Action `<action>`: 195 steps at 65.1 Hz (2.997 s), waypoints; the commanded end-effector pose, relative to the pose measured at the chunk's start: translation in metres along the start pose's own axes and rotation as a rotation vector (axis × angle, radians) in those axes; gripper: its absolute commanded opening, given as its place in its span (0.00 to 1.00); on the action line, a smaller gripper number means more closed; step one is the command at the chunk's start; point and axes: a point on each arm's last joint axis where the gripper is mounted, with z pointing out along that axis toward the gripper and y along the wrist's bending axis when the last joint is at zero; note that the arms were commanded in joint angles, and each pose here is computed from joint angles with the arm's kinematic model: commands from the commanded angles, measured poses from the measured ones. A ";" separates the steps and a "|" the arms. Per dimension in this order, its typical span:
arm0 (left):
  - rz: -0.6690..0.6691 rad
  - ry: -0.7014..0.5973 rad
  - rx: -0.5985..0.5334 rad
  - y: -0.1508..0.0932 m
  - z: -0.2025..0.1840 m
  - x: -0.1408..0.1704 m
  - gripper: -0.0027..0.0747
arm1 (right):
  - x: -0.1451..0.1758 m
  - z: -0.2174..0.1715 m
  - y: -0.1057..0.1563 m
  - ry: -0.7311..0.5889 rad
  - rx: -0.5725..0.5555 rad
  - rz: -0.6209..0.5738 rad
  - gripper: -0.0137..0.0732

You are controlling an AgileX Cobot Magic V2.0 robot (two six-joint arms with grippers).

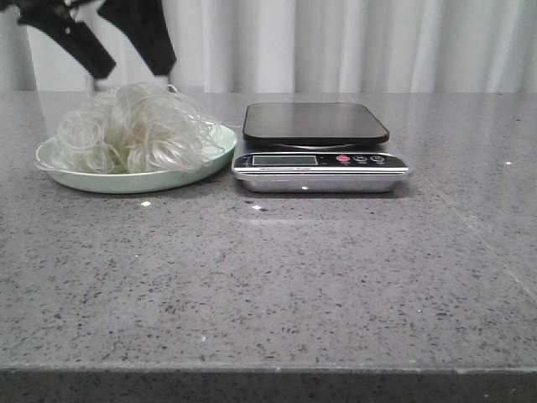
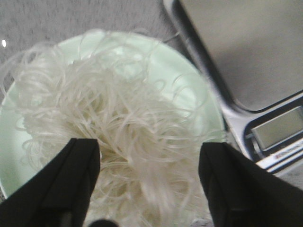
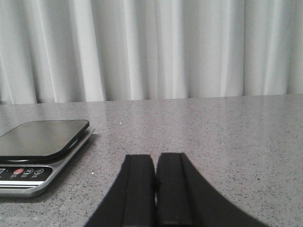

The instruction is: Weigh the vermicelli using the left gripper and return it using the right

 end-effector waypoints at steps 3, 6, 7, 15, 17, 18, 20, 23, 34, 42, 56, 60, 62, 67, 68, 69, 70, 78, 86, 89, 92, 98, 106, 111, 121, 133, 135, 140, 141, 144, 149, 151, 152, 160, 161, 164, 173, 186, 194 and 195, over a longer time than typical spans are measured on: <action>-0.016 -0.015 -0.024 0.000 -0.007 -0.010 0.69 | -0.013 -0.002 0.001 -0.108 -0.010 -0.003 0.35; -0.017 0.013 -0.024 0.000 -0.003 -0.008 0.69 | -0.013 -0.002 0.001 -0.108 -0.010 -0.003 0.35; -0.018 0.030 -0.025 0.000 0.000 -0.007 0.69 | -0.013 -0.002 0.001 -0.108 -0.010 -0.003 0.35; -0.020 0.089 -0.027 0.002 0.009 -0.003 0.57 | -0.013 -0.002 0.001 -0.108 -0.010 -0.003 0.35; -0.020 0.091 -0.027 0.002 0.010 -0.003 0.50 | -0.013 -0.002 0.001 -0.108 -0.010 -0.003 0.35; -0.020 0.091 -0.027 0.002 0.010 -0.003 0.48 | -0.013 -0.002 0.001 -0.108 -0.010 -0.003 0.35; -0.018 0.091 -0.027 0.002 0.010 -0.003 0.38 | -0.013 -0.002 0.001 -0.108 -0.010 -0.003 0.35; -0.006 0.083 -0.026 0.002 0.009 -0.005 0.17 | -0.013 -0.002 0.001 -0.108 -0.010 -0.003 0.35; 0.009 0.028 -0.020 -0.002 -0.010 -0.023 0.20 | -0.013 -0.002 0.001 -0.108 -0.010 -0.003 0.35; 0.032 -0.096 0.006 -0.014 -0.043 -0.047 0.20 | -0.013 -0.002 0.001 -0.108 -0.010 -0.003 0.35; 0.106 -0.293 0.067 -0.048 -0.092 -0.078 0.20 | -0.013 -0.002 0.001 -0.108 -0.010 -0.003 0.35; 0.127 -0.346 0.090 -0.059 -0.098 -0.083 0.20 | -0.013 -0.002 0.001 -0.108 -0.010 -0.003 0.35; 0.139 -0.365 0.107 -0.067 -0.099 -0.085 0.20 | -0.013 -0.002 0.001 -0.108 -0.010 -0.003 0.35; 0.160 -0.401 0.134 -0.080 -0.095 -0.089 0.20 | -0.013 -0.002 0.001 -0.108 -0.010 -0.003 0.35; 0.163 -0.403 0.138 -0.082 -0.094 -0.089 0.20 | -0.013 -0.002 0.001 -0.108 -0.010 -0.003 0.35; 0.168 -0.398 0.144 -0.085 -0.090 -0.090 0.20 | -0.013 -0.002 0.001 -0.108 -0.010 -0.003 0.35; 0.172 -0.395 0.147 -0.087 -0.088 -0.090 0.20 | -0.013 -0.002 0.001 -0.108 -0.010 -0.003 0.35; 0.191 -0.325 0.161 -0.099 -0.058 -0.089 0.20 | -0.013 -0.002 0.001 -0.108 -0.010 -0.003 0.35; 0.197 -0.223 0.155 -0.103 -0.021 -0.086 0.22 | -0.013 -0.002 0.001 -0.108 -0.010 -0.003 0.35; 0.194 -0.195 0.156 -0.103 -0.011 -0.084 0.25 | -0.013 -0.002 0.001 -0.108 -0.010 -0.003 0.35; 0.182 -0.162 0.169 -0.105 0.001 -0.083 0.29 | -0.013 -0.002 0.001 -0.108 -0.010 -0.003 0.35; 0.164 -0.134 0.191 -0.107 0.012 -0.081 0.42 | -0.013 -0.002 0.001 -0.108 -0.010 -0.003 0.35; 0.164 -0.133 0.193 -0.107 0.013 -0.082 0.60 | -0.013 -0.002 0.001 -0.108 -0.010 -0.003 0.35; 0.147 -0.137 0.193 -0.105 0.004 -0.086 0.62 | -0.013 -0.002 0.001 -0.108 -0.010 -0.003 0.35; 0.128 -0.219 0.192 -0.098 -0.033 -0.097 0.62 | -0.013 -0.002 0.001 -0.108 -0.010 -0.003 0.35; 0.130 -0.331 0.140 -0.081 -0.086 -0.097 0.62 | -0.013 -0.002 0.001 -0.108 -0.010 -0.003 0.35; 0.138 -0.351 0.118 -0.077 -0.093 -0.096 0.62 | -0.013 -0.002 0.001 -0.108 -0.010 -0.003 0.35; 0.145 -0.380 0.076 -0.069 -0.106 -0.088 0.62 | -0.013 -0.002 0.001 -0.108 -0.010 -0.003 0.35; 0.143 -0.391 0.072 -0.067 -0.112 -0.086 0.62 | -0.013 -0.002 0.001 -0.108 -0.010 -0.003 0.35; 0.136 -0.405 0.064 -0.062 -0.118 -0.080 0.62 | -0.013 -0.002 0.001 -0.108 -0.010 -0.003 0.35; 0.120 -0.411 0.049 -0.053 -0.125 -0.064 0.62 | -0.013 -0.002 0.001 -0.108 -0.010 -0.003 0.35; 0.115 -0.421 0.045 -0.050 -0.128 -0.057 0.62 | -0.013 -0.002 0.001 -0.108 -0.010 -0.003 0.35; 0.112 -0.412 0.041 -0.048 -0.125 -0.052 0.62 | -0.013 -0.002 0.001 -0.108 -0.010 -0.003 0.35; 0.092 -0.458 0.021 -0.037 -0.137 -0.019 0.62 | -0.013 -0.002 0.001 -0.108 -0.010 -0.003 0.35; 0.089 -0.452 0.018 -0.035 -0.134 -0.014 0.62 | -0.013 -0.002 0.001 -0.108 -0.010 -0.003 0.35; 0.095 -0.473 0.003 -0.032 -0.139 -0.001 0.62 | -0.013 -0.002 0.001 -0.108 -0.010 -0.003 0.35; 0.111 -0.506 -0.019 -0.025 -0.141 0.040 0.62 | -0.013 -0.002 0.001 -0.108 -0.010 -0.003 0.35; 0.091 -0.603 0.047 -0.026 -0.147 0.098 0.62 | -0.013 -0.002 0.001 -0.108 -0.010 -0.003 0.35; 0.112 -0.692 0.073 -0.024 -0.151 0.139 0.62 | -0.013 -0.002 0.001 -0.109 -0.009 -0.004 0.35; 0.113 -0.717 0.078 -0.024 -0.154 0.144 0.62 | -0.013 -0.002 0.001 -0.109 -0.009 -0.004 0.35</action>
